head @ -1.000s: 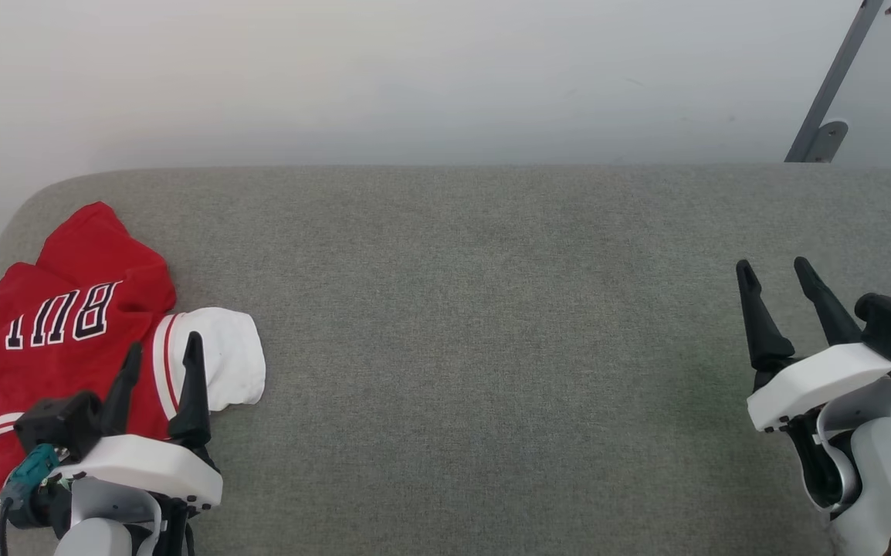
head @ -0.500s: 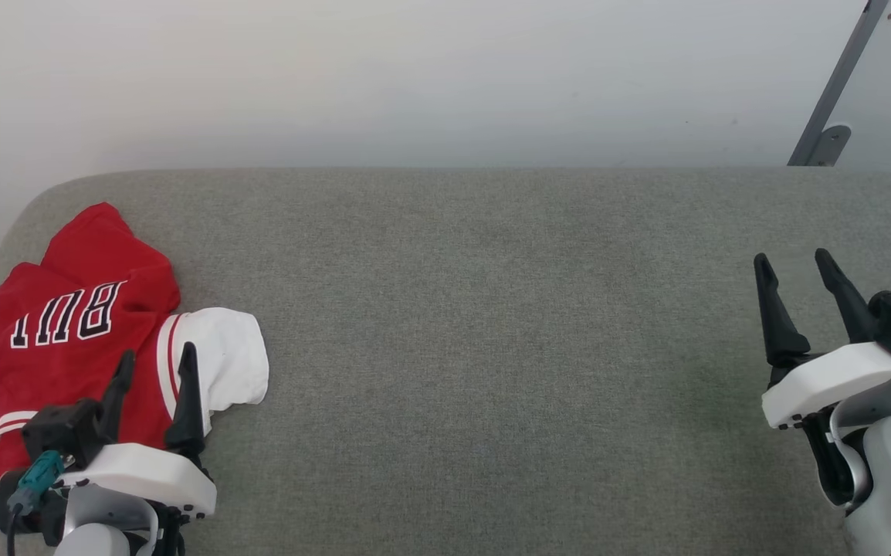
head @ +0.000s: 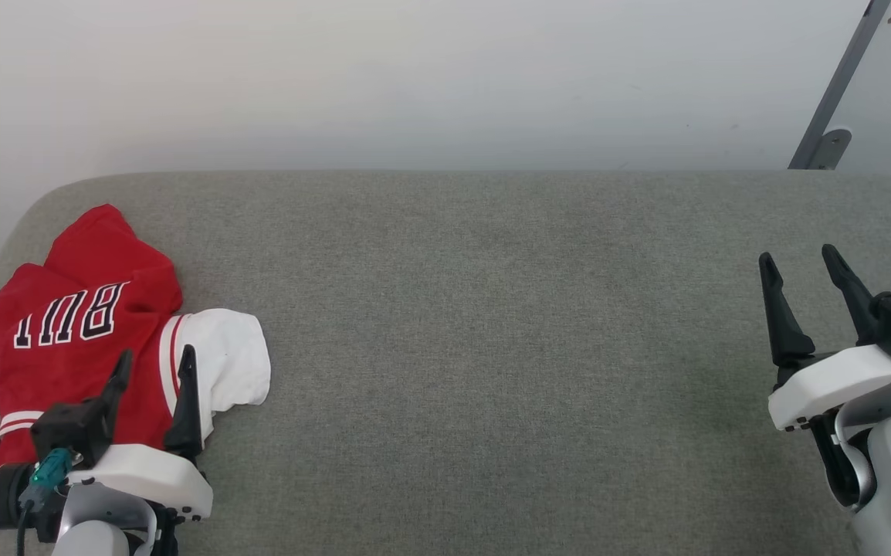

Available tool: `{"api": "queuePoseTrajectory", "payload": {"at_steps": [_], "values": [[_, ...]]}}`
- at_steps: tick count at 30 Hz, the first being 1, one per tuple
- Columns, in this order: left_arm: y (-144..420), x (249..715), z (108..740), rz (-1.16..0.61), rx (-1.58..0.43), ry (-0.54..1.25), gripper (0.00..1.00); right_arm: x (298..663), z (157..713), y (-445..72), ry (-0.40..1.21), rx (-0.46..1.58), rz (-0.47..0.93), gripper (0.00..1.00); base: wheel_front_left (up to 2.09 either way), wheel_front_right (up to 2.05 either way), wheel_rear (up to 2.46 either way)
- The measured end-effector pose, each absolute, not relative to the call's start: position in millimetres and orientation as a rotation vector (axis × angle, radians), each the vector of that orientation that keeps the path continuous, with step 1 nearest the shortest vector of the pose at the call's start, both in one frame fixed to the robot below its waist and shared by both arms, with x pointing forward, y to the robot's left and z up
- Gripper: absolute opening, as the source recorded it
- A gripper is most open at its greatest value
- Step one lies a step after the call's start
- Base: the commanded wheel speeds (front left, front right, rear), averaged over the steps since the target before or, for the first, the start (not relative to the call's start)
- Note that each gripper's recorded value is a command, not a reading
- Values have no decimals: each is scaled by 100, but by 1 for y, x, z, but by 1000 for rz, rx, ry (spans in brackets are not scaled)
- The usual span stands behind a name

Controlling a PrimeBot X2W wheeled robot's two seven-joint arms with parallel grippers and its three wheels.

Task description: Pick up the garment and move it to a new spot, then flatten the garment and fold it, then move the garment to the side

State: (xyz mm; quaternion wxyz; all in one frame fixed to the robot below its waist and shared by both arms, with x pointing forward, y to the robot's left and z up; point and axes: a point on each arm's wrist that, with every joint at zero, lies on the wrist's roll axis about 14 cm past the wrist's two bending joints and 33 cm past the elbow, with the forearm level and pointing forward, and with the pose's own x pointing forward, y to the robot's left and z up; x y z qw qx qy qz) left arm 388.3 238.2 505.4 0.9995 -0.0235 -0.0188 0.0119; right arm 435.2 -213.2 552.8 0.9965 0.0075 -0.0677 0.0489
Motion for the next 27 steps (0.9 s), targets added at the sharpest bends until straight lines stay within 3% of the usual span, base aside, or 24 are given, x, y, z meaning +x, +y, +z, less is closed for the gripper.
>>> {"api": "queuePoseTrajectory", "payload": {"at_steps": [27], "values": [[244,387,505,36,-12,-42,100,439,560,-212,-169,30,98,100,0,0,0]]}}
